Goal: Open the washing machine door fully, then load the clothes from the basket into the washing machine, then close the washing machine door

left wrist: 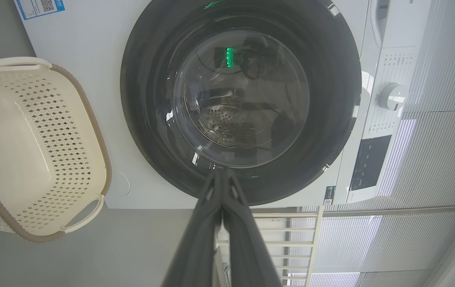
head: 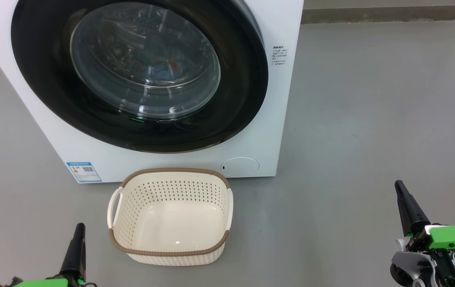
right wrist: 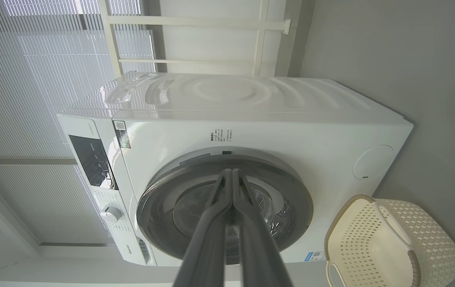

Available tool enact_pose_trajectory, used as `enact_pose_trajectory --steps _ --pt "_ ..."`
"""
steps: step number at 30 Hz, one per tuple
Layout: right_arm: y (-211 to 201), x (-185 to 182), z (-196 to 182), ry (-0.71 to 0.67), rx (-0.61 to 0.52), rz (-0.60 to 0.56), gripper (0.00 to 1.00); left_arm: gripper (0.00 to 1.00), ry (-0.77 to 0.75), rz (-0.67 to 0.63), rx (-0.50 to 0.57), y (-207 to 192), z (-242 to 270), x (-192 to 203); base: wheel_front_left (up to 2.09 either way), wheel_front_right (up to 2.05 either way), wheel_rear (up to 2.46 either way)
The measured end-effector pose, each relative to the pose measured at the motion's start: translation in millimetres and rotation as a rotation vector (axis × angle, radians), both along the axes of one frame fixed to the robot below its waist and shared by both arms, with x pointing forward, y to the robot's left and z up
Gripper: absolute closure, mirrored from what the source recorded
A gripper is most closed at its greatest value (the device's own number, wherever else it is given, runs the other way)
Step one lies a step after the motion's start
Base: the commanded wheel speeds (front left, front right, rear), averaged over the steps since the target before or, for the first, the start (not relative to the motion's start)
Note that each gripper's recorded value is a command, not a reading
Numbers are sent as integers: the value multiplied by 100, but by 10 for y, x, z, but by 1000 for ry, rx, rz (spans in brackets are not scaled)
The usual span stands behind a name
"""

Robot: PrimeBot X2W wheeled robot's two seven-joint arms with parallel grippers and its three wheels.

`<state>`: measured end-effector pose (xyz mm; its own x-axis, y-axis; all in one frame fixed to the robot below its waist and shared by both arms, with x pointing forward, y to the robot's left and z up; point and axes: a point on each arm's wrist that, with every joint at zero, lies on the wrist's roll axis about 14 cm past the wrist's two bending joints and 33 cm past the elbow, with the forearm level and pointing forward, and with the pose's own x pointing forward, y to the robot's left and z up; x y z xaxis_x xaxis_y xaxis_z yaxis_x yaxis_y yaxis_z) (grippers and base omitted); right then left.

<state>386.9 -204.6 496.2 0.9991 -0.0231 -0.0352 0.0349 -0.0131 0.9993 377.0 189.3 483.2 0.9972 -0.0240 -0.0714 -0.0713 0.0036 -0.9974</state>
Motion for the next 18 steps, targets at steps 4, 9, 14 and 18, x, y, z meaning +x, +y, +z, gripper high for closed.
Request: enact_pose_trajectory --steps 4,9,14,18 --pt "1 0 0 0 0 0 100 100 0 0 0 1 1 1 0 0 0" --pt "1 0 1 0 0 0 100 100 -1 0 0 1 2 1 0 0 0" --pt "1 0 0 0 0 0 100 100 -1 0 0 0 5 3 0 0 0" --pt "1 0 0 0 0 0 100 100 -2 0 0 0 7 5 0 0 0"
